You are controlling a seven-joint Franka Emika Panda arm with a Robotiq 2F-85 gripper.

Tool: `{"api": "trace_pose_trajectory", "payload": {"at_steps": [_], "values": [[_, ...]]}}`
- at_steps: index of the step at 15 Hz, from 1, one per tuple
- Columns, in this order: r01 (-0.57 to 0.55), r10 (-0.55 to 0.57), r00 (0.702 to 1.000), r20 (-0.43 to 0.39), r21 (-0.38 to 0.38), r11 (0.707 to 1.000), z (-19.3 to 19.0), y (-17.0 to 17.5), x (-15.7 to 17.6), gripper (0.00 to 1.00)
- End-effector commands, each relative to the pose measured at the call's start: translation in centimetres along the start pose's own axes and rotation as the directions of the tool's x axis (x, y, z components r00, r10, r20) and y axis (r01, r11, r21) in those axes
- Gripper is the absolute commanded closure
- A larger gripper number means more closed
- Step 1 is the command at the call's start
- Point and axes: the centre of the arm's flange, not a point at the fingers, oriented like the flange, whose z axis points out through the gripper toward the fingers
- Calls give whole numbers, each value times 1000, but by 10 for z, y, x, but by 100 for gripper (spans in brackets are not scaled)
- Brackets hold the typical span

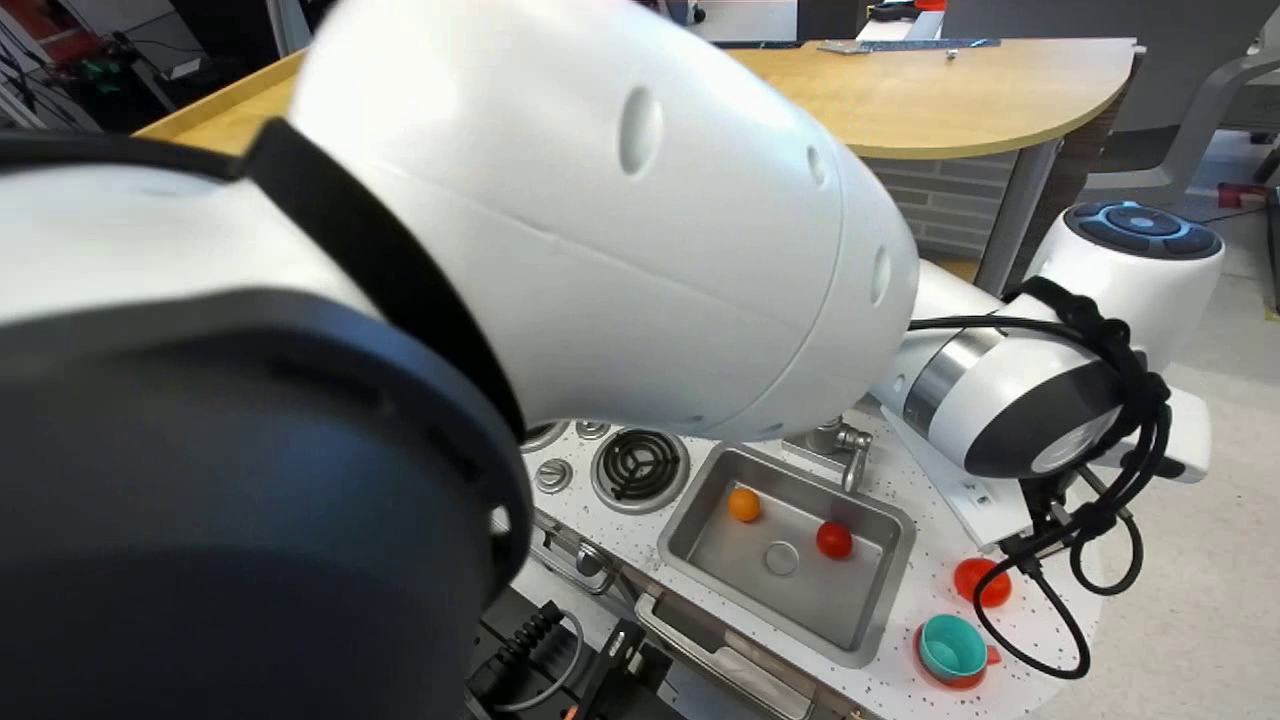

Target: Remove the plastic lemon from the sink and put it on the countertop at the right

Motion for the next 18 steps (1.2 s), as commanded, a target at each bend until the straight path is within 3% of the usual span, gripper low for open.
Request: {"api": "trace_pose_trajectory", "payload": {"at_steps": [1,11,18], "values": [[25,-24,1000,16,-25,999,31,-11,42,66],[64,-64,998,21,-27,998,36,-30,63,66],[86,-85,996,14,-129,988,56,-8,87,66]]}}
